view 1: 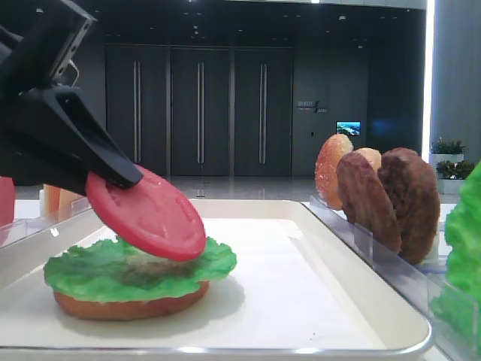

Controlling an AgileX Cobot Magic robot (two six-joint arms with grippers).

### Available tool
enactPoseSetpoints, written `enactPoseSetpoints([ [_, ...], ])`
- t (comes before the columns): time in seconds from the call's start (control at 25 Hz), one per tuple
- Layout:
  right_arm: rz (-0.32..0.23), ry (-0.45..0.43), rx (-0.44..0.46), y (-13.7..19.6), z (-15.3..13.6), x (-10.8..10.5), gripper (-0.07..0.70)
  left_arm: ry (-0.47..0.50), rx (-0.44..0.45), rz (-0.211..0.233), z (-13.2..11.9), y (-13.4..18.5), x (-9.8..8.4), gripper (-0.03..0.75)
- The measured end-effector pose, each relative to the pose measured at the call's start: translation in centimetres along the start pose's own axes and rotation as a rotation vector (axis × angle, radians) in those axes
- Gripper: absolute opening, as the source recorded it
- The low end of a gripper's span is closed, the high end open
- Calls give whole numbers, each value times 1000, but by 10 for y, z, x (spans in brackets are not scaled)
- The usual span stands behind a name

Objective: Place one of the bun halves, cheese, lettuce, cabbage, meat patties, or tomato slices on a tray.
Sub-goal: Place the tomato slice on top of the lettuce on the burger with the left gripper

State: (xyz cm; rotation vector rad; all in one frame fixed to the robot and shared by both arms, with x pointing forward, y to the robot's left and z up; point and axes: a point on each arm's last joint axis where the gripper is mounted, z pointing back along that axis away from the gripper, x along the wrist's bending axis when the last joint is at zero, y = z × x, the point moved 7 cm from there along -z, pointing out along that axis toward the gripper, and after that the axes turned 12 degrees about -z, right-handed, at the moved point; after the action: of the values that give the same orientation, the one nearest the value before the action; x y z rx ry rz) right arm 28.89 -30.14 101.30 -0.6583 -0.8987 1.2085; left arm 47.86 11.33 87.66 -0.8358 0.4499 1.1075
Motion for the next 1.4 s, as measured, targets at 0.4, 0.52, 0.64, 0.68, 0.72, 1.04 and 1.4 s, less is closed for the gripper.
enactPoseSetpoints([
  [0.4,0,0,0,0,0,0,345,0,-1,2,0,0,0,143],
  [0.52,0,0,0,0,0,0,345,-1,2,14,0,0,0,333],
  [0.64,0,0,0,0,0,0,345,-9,4,29,0,1,1,476],
  [0.68,0,0,0,0,0,0,345,-13,4,30,0,1,2,493],
  [0.72,0,0,0,0,0,0,345,-16,4,37,0,1,3,505],
  [1.04,0,0,0,0,0,0,345,-81,72,53,6,-13,5,524],
  [1.4,0,0,0,0,0,0,345,-244,190,87,27,-25,13,524],
])
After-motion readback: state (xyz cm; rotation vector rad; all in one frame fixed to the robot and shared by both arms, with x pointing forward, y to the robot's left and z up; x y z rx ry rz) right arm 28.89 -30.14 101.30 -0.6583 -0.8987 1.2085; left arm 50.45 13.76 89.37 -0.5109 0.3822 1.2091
